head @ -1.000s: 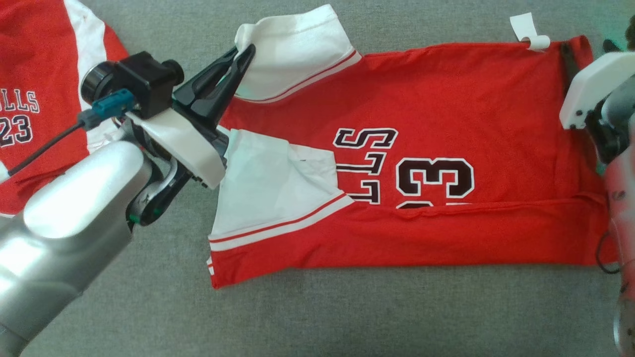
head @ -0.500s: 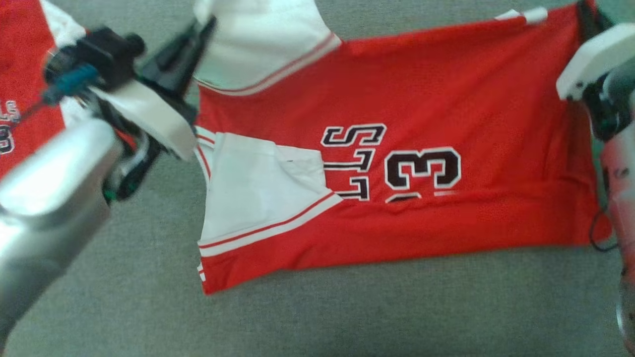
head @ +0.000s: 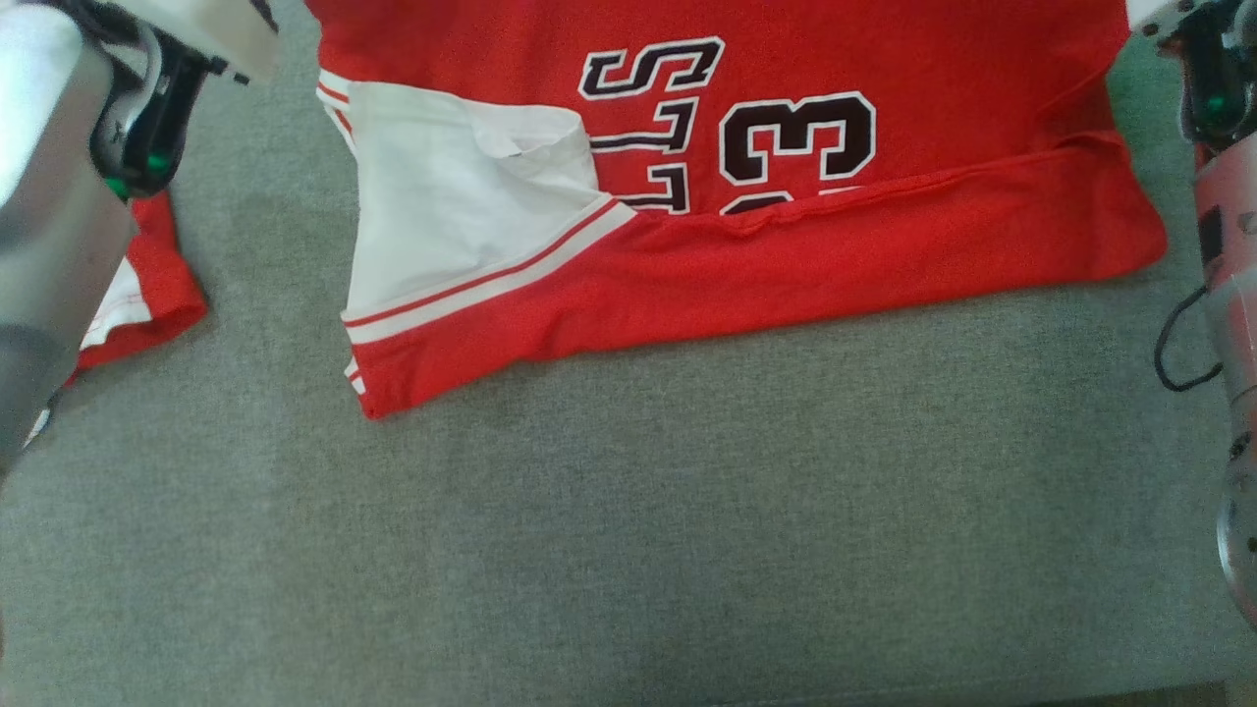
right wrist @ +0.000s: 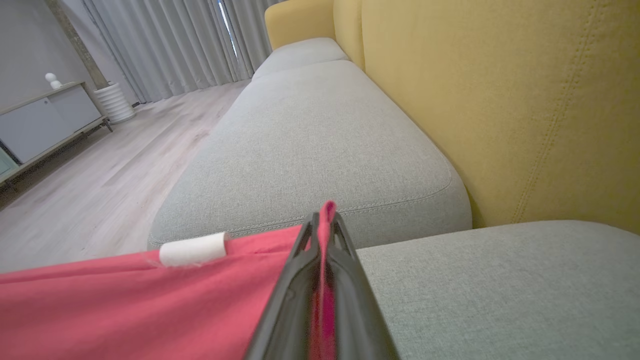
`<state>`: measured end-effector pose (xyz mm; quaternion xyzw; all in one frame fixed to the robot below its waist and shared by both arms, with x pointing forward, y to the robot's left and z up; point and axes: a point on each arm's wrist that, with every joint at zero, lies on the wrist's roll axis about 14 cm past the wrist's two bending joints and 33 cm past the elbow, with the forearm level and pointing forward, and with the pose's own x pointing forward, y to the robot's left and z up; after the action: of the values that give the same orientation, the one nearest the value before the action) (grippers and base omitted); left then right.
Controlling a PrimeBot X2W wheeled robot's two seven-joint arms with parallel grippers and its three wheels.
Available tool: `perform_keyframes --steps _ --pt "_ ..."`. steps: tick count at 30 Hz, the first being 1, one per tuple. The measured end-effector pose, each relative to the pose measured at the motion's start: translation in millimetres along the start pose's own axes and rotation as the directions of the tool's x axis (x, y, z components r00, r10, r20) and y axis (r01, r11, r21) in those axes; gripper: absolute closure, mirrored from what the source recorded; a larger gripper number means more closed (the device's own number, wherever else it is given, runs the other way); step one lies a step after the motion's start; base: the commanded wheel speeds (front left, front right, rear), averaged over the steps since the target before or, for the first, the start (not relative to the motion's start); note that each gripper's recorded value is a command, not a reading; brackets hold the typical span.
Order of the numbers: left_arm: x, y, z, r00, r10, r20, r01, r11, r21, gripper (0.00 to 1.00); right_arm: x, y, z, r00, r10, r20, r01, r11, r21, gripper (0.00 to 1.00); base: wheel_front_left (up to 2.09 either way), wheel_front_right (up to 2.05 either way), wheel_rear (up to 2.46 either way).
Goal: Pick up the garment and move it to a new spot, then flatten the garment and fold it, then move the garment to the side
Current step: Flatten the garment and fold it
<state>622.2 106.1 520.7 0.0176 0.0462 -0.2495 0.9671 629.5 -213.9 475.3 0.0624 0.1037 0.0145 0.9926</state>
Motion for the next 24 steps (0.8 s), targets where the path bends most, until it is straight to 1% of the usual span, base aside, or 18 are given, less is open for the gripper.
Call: perform_keyframes --steps 6,10,12,15,17,24 --pt "1 -10 -3 1.0 -0.025 0.003 0.025 1.0 -0.002 1.0 -4 3 0 1.0 0.005 0.005 -0.005 0.999 0.045 1.0 0.0 0.0 0.0" --pt "-11 -20 -13 0.998 -0.055 -0.031 0.056 0.998 0.025 1.0 -12 8 -5 1.0 0.022 -0.008 -0.021 0.997 0.069 1.0 0.0 0.0 0.0" --pt "-22 -27 -22 0.996 -0.074 -0.056 0.076 0.997 0.025 1.0 -20 8 -15 0.999 0.03 -0.039 -0.028 0.997 0.069 1.0 0.0 0.0 0.0" --pt "-40 -42 -33 0.99 -0.108 -0.085 0.108 0.994 -0.003 1.0 -34 5 -30 0.995 0.039 -0.089 -0.032 0.997 0.072 1.0 0.0 0.0 0.0" --pt "-54 -51 -42 0.983 -0.133 -0.124 0.135 0.991 0.003 1.0 -44 4 -37 0.991 0.05 -0.123 -0.042 0.997 0.067 1.0 0.0 0.0 0.0" --pt "-99 -68 -53 0.964 -0.178 -0.198 0.18 0.984 -0.008 1.0 -73 8 -50 0.973 0.098 -0.211 -0.085 0.994 0.071 1.0 0.0 0.0 0.0"
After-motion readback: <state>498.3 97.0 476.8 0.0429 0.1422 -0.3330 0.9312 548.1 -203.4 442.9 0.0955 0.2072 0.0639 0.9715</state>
